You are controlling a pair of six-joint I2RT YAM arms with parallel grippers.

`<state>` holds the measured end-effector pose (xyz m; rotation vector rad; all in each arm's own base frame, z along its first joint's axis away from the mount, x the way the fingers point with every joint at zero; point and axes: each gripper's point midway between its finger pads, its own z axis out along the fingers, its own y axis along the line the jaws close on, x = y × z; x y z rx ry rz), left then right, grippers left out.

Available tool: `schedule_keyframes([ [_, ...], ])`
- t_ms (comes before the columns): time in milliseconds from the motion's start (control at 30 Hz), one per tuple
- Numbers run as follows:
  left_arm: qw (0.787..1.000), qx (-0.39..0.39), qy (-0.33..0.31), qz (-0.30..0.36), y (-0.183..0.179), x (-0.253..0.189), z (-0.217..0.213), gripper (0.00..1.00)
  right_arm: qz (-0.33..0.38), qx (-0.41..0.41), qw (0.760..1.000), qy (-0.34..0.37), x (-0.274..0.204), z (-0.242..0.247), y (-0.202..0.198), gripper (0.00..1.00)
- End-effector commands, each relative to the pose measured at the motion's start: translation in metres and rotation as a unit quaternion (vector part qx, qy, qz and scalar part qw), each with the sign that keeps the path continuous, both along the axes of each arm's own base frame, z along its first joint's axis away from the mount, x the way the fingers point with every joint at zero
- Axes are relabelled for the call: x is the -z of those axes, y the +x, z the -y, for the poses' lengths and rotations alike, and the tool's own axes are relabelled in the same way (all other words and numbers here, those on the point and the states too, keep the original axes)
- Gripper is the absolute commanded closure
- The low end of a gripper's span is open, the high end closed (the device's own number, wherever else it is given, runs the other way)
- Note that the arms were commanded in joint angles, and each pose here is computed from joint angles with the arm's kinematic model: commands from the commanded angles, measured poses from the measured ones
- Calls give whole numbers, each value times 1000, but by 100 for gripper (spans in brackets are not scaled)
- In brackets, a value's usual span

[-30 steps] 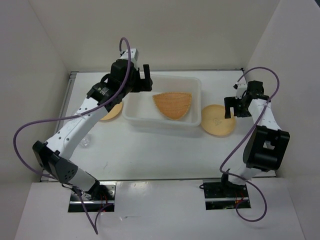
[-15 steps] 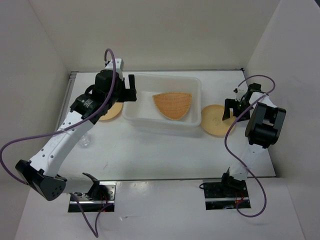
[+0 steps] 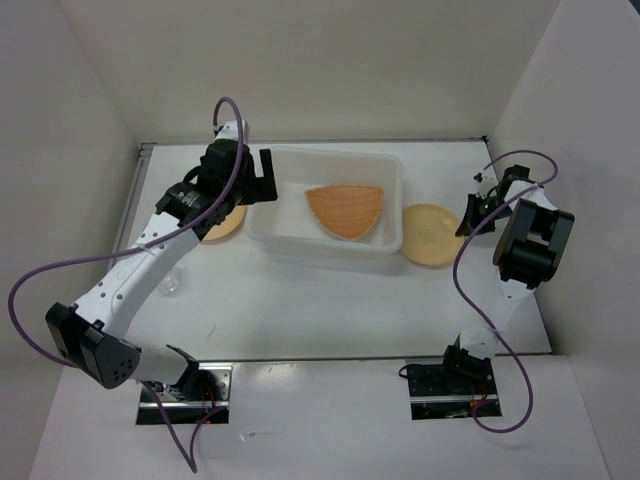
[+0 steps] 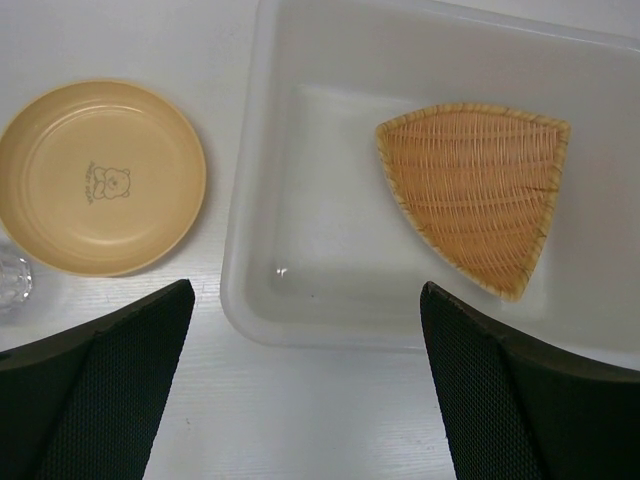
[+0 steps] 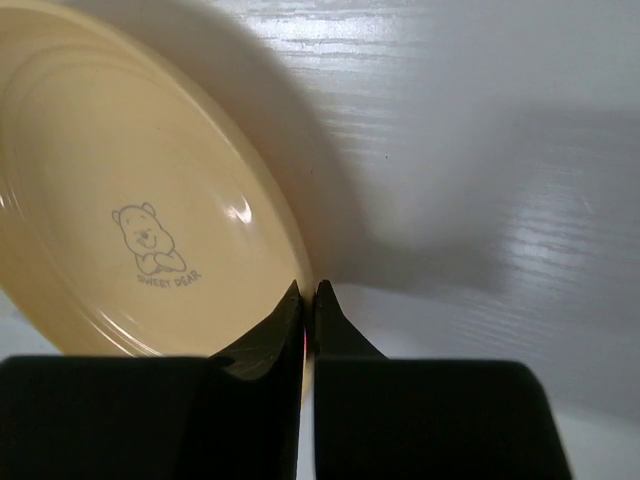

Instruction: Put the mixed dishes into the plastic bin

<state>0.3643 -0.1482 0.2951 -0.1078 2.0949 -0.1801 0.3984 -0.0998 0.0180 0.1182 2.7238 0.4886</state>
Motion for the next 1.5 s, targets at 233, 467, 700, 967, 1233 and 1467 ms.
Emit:
schedule_keyframes([
  [233, 998, -42, -39, 29, -10, -23, -14, 0, 208, 1, 967, -149, -200, 34, 28, 100],
  [467, 996, -86, -6, 2, -21, -7, -38, 0, 410, -44, 901, -136, -364, -11, 48, 100],
  [700, 996, -83, -11, -1, -13, -13, -45, 0, 358, -180, 914, -72, -312, -123, 94, 100],
  [967, 996, -92, -19, 7, -20, -22, -61, 0, 274, -275, 919, -66, -217, -212, 113, 100],
  [1233, 995, -83, -59, 8, -37, -19, -63, 0, 205, -289, 931, -86, -133, -221, 124, 100],
  [1467, 994, -102, -40, -27, -43, -1, -73, 0, 191, -292, 933, -92, -112, -229, 123, 100],
])
